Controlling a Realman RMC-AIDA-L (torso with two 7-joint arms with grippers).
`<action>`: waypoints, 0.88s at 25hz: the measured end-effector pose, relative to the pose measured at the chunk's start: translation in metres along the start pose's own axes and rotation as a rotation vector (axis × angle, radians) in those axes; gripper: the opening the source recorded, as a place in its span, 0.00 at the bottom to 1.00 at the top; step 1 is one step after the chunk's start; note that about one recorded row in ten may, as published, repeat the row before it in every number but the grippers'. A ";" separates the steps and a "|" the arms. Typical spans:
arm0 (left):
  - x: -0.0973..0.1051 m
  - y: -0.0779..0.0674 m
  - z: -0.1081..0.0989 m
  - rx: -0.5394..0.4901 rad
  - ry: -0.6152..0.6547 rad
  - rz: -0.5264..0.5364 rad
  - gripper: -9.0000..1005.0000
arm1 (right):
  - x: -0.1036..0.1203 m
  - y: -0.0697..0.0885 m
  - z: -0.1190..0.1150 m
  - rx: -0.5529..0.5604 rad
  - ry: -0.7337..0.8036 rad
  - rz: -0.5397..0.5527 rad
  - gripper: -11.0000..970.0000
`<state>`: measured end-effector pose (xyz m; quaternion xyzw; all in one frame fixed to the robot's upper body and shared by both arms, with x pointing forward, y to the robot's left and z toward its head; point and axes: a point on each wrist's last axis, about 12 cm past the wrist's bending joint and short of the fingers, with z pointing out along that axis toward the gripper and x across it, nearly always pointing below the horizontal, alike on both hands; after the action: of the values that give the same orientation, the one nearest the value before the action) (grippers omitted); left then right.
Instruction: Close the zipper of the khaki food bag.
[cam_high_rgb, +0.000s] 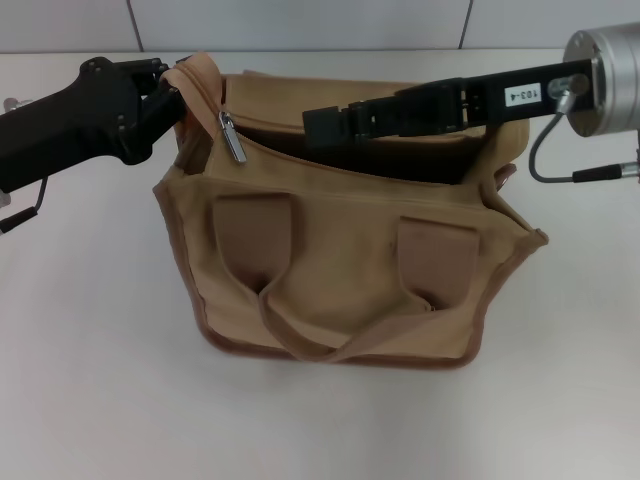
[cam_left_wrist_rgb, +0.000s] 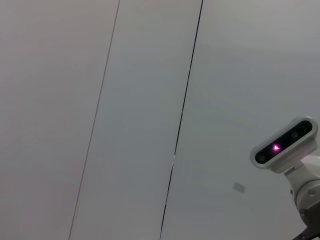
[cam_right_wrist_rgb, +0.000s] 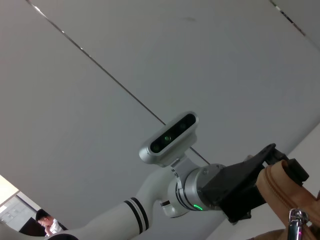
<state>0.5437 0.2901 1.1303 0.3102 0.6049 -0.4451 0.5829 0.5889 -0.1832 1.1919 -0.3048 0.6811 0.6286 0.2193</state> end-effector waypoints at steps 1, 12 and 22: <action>0.000 0.000 0.000 0.000 0.000 0.000 0.06 | 0.000 0.000 0.000 0.000 0.000 0.000 0.84; 0.001 -0.001 0.000 0.007 -0.004 -0.001 0.06 | -0.018 -0.004 0.014 0.075 0.050 0.087 0.57; 0.001 -0.002 0.001 0.016 -0.007 -0.002 0.07 | -0.022 -0.009 0.030 0.130 0.100 0.105 0.36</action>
<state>0.5419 0.2881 1.1301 0.3128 0.5995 -0.4515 0.5822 0.6081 -0.1506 1.1968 -0.2845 0.7457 0.5776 0.1711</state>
